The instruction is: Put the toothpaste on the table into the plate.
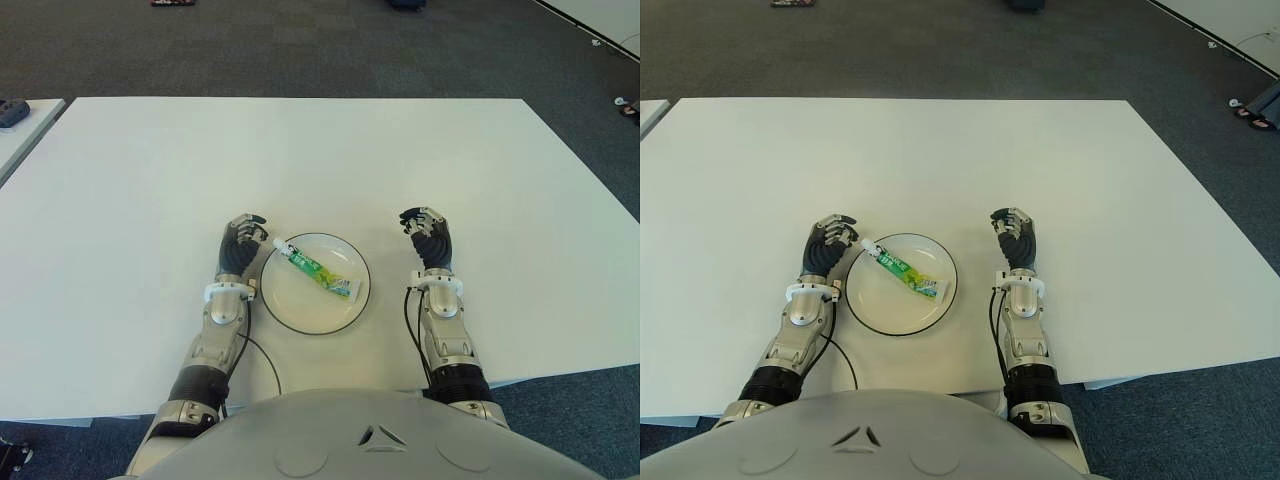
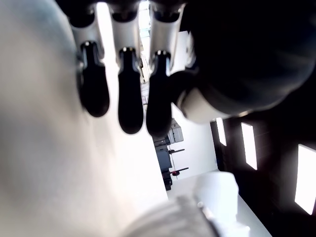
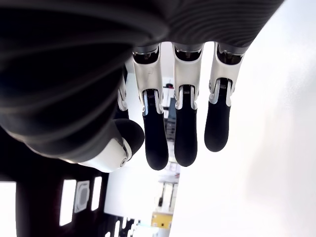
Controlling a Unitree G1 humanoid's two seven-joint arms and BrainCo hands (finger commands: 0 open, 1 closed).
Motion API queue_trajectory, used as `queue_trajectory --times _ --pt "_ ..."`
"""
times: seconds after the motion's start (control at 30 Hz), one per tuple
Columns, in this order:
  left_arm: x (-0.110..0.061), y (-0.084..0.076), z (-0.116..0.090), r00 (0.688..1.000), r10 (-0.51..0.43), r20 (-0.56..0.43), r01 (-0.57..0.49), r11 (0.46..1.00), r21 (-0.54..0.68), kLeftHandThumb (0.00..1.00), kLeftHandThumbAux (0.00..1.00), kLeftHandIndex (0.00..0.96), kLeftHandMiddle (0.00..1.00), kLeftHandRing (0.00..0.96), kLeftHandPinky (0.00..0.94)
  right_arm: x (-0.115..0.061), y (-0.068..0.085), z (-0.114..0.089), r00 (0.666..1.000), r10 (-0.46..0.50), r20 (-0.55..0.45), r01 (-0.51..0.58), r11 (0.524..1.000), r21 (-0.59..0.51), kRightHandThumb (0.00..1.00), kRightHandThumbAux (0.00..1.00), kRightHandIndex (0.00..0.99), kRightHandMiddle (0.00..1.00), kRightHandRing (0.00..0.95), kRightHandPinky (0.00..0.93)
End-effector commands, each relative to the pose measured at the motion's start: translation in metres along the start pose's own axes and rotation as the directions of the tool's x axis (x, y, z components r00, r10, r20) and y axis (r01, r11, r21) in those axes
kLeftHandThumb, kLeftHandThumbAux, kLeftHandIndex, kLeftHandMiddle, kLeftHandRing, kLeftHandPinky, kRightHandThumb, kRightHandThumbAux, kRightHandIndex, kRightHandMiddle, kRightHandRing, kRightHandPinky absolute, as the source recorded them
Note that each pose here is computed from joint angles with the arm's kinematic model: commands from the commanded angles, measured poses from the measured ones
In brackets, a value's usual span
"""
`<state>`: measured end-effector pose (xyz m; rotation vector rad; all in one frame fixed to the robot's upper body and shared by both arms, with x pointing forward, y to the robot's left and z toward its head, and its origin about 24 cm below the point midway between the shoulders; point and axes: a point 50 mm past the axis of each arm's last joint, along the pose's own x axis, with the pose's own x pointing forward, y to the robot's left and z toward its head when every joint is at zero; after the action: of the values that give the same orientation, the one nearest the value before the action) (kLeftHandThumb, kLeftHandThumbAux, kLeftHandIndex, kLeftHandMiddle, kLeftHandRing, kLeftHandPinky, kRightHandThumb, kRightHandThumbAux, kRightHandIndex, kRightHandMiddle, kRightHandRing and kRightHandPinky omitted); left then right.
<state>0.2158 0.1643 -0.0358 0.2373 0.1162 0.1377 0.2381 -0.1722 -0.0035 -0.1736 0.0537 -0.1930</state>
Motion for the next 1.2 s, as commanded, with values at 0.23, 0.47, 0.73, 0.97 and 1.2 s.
queue_trajectory --times 0.23,0.47,0.73,0.97,1.2 --pt "-0.005 0.004 -0.004 1.000 -0.001 -0.021 0.001 1.000 0.007 0.693 0.724 0.429 0.551 0.534 0.514 0.003 0.006 0.005 1.000 0.019 0.019 -0.020 1.000 0.021 0.709 0.729 0.427 0.449 0.427 0.437" --pt "-0.002 0.010 -0.005 0.999 0.037 -0.012 -0.037 0.999 0.010 0.694 0.724 0.430 0.565 0.550 0.527 0.003 0.011 0.004 1.000 0.029 0.010 -0.030 0.999 0.030 0.709 0.730 0.426 0.449 0.431 0.442" --pt "-0.001 0.020 -0.011 0.995 0.101 -0.019 -0.101 0.995 0.000 0.697 0.722 0.432 0.582 0.563 0.542 0.002 0.014 -0.007 0.998 0.050 -0.046 -0.048 0.998 0.035 0.709 0.731 0.425 0.452 0.434 0.449" --pt "-0.002 0.025 -0.012 0.990 0.138 -0.022 -0.138 0.990 -0.003 0.700 0.721 0.433 0.587 0.573 0.552 0.002 0.014 -0.011 0.996 0.059 -0.061 -0.057 0.998 0.034 0.709 0.732 0.424 0.450 0.433 0.450" --pt "-0.002 0.028 -0.010 0.986 0.168 -0.011 -0.168 0.986 -0.014 0.701 0.721 0.433 0.590 0.576 0.558 0.002 0.015 -0.014 0.995 0.071 -0.064 -0.069 0.997 0.034 0.709 0.731 0.424 0.450 0.437 0.468"
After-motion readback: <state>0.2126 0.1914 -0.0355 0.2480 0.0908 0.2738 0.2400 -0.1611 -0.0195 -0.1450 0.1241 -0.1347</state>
